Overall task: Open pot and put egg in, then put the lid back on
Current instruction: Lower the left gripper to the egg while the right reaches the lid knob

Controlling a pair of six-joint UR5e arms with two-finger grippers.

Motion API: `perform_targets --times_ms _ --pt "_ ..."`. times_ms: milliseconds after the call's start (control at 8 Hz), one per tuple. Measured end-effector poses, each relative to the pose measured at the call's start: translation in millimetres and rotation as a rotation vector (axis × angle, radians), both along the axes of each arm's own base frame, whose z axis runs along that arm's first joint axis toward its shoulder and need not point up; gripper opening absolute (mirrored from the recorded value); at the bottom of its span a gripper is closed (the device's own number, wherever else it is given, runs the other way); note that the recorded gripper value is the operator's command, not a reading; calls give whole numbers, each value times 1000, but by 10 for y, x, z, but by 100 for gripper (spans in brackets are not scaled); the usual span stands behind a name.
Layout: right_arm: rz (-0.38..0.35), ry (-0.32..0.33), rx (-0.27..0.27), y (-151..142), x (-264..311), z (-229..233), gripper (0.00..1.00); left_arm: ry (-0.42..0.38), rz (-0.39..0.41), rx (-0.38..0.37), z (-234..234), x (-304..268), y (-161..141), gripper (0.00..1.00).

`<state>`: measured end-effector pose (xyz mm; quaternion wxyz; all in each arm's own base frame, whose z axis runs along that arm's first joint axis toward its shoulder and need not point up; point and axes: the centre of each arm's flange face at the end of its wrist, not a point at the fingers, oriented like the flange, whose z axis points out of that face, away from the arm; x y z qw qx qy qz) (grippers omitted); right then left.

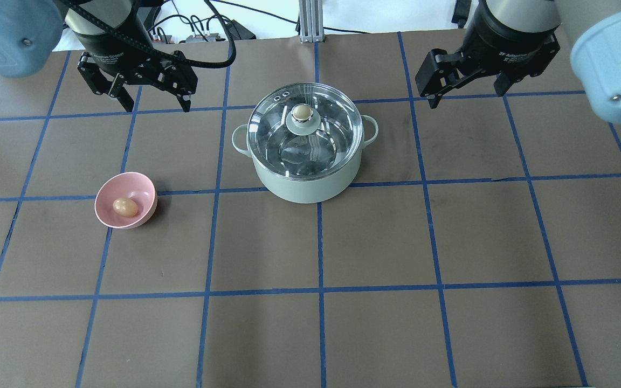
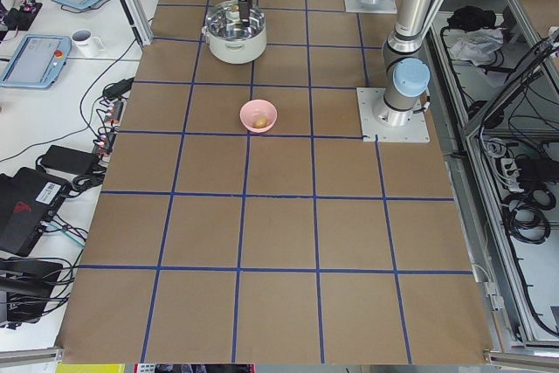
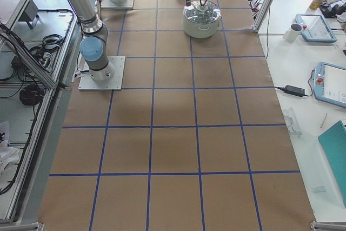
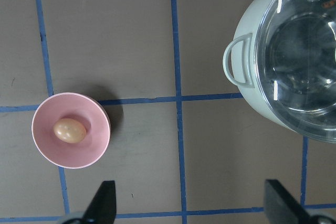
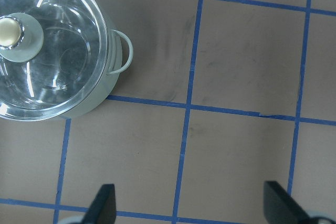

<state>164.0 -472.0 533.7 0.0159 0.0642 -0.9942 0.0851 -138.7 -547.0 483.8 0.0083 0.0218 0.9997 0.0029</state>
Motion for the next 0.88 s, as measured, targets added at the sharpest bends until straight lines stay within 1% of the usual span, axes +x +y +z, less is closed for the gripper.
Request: perform_targets --times_ms 250,375,500,750,875 --pt "0 1 2 2 1 -2 100 0 3 0 -2 28 -9 100" --pt "0 1 3 4 4 -3 100 0 12 4 -32 144 -50 100" --pt "1 1 3 4 3 -3 100 1 3 23 -133 330 -115 100" --pt "-3 -5 -12 -37 43 -19 100 13 -75 80 -637 862 -264 100" --pt "-37 -16 -24 -159 112 -112 100 16 -94 94 -953 1141 -335 100"
